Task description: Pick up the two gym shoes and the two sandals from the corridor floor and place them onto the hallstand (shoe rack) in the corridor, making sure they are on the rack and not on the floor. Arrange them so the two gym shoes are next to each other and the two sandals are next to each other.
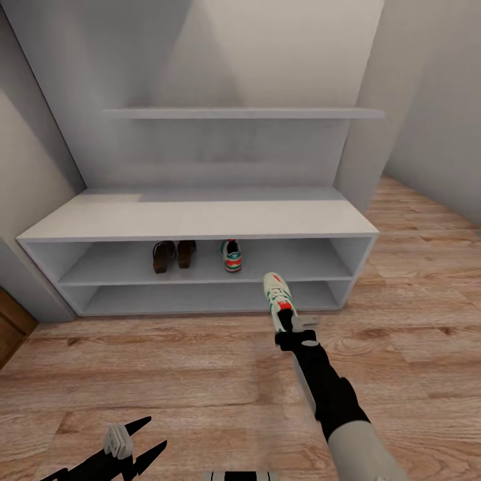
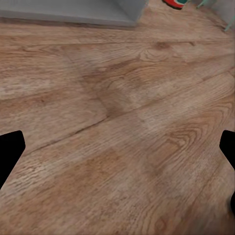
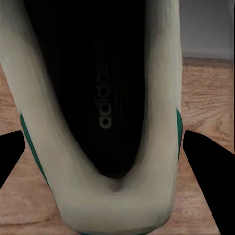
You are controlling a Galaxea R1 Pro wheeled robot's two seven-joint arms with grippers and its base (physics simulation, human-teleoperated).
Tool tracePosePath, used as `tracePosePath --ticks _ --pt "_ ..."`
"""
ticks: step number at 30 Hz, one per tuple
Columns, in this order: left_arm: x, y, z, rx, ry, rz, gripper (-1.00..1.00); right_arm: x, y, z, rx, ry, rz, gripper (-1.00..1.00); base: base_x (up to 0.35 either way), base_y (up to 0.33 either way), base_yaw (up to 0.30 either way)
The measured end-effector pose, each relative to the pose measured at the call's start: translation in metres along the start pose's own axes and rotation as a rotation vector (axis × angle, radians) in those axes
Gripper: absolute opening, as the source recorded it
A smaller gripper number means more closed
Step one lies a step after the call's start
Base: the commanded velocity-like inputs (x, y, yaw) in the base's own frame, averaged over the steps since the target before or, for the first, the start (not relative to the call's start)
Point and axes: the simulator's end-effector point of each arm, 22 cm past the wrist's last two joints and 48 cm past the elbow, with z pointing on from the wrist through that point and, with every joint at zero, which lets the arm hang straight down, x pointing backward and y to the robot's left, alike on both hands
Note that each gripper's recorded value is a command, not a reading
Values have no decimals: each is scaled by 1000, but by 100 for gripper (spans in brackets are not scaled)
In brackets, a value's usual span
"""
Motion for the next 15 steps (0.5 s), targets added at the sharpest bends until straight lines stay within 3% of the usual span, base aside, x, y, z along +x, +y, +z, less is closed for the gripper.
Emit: tracePosePath --ticks 9,15 --pt "0 -1 0 6 4 4 100 1 1 1 -4 8 -3 -100 0 0 0" --pt "1 -18 -1 84 7 3 100 1 0 1 -2 9 -1 -100 0 0 0"
